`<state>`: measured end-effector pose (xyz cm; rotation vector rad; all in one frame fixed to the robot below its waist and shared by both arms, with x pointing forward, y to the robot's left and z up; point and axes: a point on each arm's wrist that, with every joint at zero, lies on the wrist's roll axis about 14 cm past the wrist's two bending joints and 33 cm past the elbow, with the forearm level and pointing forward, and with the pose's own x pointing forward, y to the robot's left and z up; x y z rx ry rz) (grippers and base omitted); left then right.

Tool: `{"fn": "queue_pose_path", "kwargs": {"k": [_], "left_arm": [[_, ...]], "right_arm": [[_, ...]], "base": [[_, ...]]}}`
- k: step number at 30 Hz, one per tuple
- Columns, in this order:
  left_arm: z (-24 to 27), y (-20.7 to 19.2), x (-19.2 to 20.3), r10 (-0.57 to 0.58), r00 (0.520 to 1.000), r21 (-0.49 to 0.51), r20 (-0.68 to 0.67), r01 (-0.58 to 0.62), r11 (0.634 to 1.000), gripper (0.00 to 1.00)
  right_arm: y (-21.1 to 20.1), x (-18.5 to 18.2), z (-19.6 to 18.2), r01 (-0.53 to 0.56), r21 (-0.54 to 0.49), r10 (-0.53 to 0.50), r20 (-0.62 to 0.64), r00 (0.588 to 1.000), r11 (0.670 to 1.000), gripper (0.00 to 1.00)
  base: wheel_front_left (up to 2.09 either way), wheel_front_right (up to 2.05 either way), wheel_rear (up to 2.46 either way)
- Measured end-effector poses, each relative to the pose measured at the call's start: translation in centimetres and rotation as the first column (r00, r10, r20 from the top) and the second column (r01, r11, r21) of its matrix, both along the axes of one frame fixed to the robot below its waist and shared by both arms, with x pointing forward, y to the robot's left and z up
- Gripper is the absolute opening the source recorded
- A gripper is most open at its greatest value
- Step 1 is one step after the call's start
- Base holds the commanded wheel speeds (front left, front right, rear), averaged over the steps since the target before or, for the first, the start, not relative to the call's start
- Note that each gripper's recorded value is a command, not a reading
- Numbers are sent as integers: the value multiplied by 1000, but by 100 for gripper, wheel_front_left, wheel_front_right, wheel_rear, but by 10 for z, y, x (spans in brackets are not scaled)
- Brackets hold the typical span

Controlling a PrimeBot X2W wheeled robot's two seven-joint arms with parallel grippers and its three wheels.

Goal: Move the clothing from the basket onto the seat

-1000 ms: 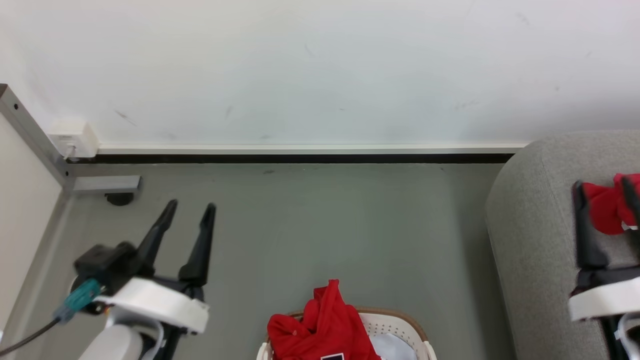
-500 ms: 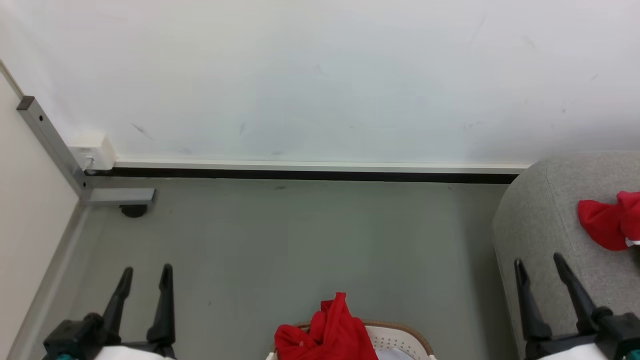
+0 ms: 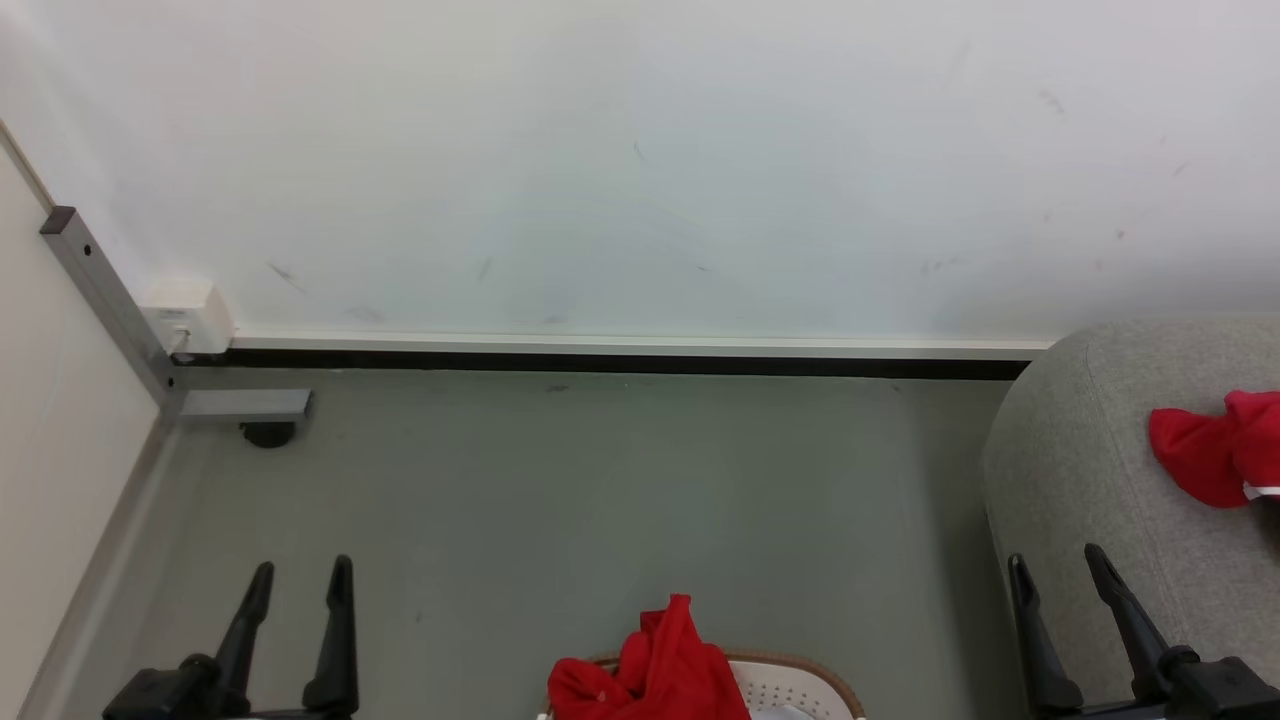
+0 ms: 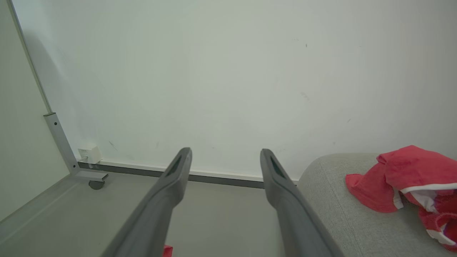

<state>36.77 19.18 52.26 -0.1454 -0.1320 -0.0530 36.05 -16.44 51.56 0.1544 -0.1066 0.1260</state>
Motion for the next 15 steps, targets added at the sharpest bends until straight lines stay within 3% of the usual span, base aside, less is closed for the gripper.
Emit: {"fn": "queue_pose_path", "kwargs": {"k": [15], "left_arm": [[-3, -7, 6, -16, 1000, 3, -6, 16, 1000, 100]], "right_arm": [[-2, 0, -2, 17, 13, -17, -7, 1000, 1000, 100]], "base": [[0, 0, 0]]}}
